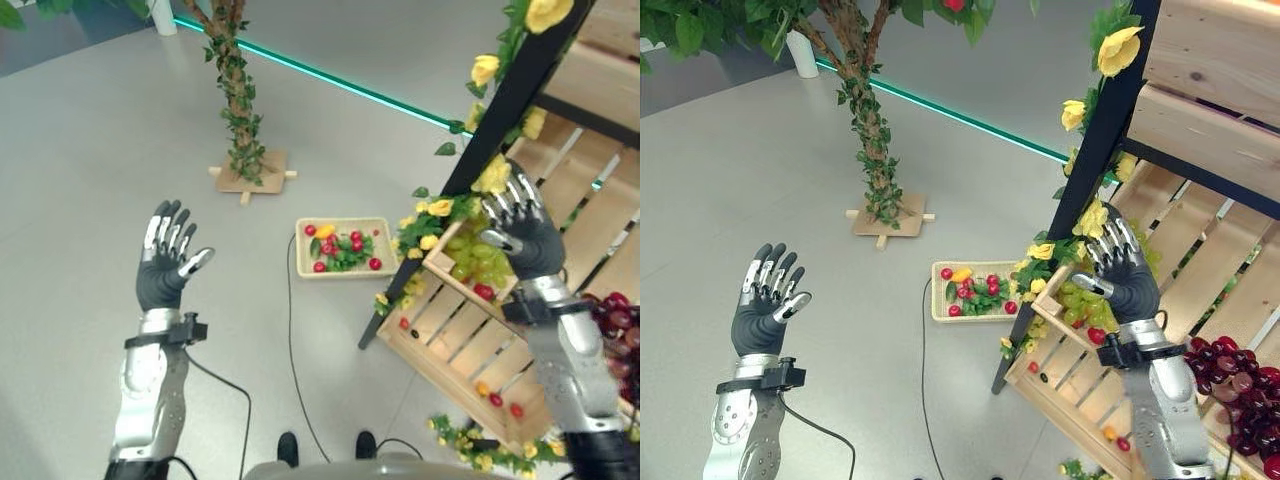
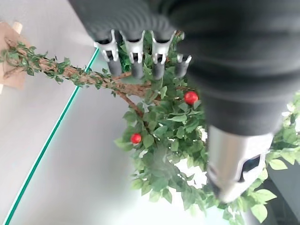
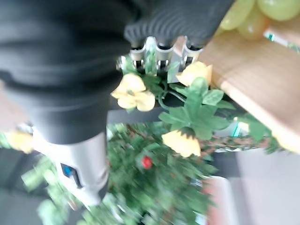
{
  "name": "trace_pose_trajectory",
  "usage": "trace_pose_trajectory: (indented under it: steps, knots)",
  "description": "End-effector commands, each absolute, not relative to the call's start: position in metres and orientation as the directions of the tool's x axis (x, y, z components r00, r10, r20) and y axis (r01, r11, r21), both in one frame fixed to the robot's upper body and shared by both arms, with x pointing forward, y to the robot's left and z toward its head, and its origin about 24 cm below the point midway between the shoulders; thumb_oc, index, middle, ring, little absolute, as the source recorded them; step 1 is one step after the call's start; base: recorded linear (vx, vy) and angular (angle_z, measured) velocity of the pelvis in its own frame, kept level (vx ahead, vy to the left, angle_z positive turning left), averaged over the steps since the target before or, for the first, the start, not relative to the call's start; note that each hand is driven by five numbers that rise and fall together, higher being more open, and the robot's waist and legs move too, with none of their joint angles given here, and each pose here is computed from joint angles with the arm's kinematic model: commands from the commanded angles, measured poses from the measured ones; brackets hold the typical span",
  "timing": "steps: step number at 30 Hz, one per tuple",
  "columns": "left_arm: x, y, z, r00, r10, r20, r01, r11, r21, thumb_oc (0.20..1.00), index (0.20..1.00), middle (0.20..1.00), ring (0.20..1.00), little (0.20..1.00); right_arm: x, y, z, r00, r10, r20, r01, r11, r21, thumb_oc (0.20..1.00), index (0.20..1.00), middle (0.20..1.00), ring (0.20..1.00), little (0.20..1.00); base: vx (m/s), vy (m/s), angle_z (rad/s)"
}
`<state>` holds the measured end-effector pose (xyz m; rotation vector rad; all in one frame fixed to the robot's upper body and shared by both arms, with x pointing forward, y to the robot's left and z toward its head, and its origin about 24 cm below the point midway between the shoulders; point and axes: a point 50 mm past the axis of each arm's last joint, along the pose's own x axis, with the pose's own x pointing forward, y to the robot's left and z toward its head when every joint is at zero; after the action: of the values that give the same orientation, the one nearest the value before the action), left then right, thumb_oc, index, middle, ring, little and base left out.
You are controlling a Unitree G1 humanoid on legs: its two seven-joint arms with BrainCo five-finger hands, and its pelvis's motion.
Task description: Pick up the fruits from the basket on one side to the basket on the other side
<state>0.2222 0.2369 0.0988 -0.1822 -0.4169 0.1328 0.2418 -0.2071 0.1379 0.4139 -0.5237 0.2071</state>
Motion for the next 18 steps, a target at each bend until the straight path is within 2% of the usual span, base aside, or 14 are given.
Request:
trace_pose_trajectory:
  steps: [1, 5, 9, 18]
  knots:
    - [0.219, 0.243, 0.120, 0.857, 0.158, 0.491, -0.077, 0.980, -0.182, 1.000, 1.000, 1.000, 1.000, 1.000, 0.240, -0.176, 0.146, 0.765, 0.084, 0.639, -0.492, 0.716, 0.496, 1.000, 1.000, 1.000, 1.000, 1.000, -0.14, 0.026, -0.31]
    - [0.219, 0.240, 0.118, 0.862, 0.151, 0.483, -0.059, 0.978, -0.199, 1.000, 1.000, 1.000, 1.000, 1.000, 0.236, -0.167, 0.146, 0.752, 0.132, 0.646, -0.548, 0.671, 0.500, 1.000, 1.000, 1.000, 1.000, 1.000, -0.09, -0.036, -0.03]
    - [0.219, 0.240, 0.115, 0.862, 0.162, 0.480, -0.065, 0.975, -0.212, 1.000, 1.000, 1.000, 1.000, 1.000, 0.236, -0.163, 0.143, 0.749, 0.108, 0.654, -0.571, 0.604, 0.555, 1.000, 1.000, 1.000, 1.000, 1.000, -0.01, -0.114, 0.01]
    - [0.223, 0.229, 0.110, 0.873, 0.140, 0.467, -0.022, 0.968, -0.249, 1.000, 1.000, 1.000, 1.000, 1.000, 0.232, -0.168, 0.145, 0.747, 0.125, 0.653, -0.568, 0.631, 0.529, 1.000, 1.000, 1.000, 1.000, 1.000, -0.03, -0.141, 0.22]
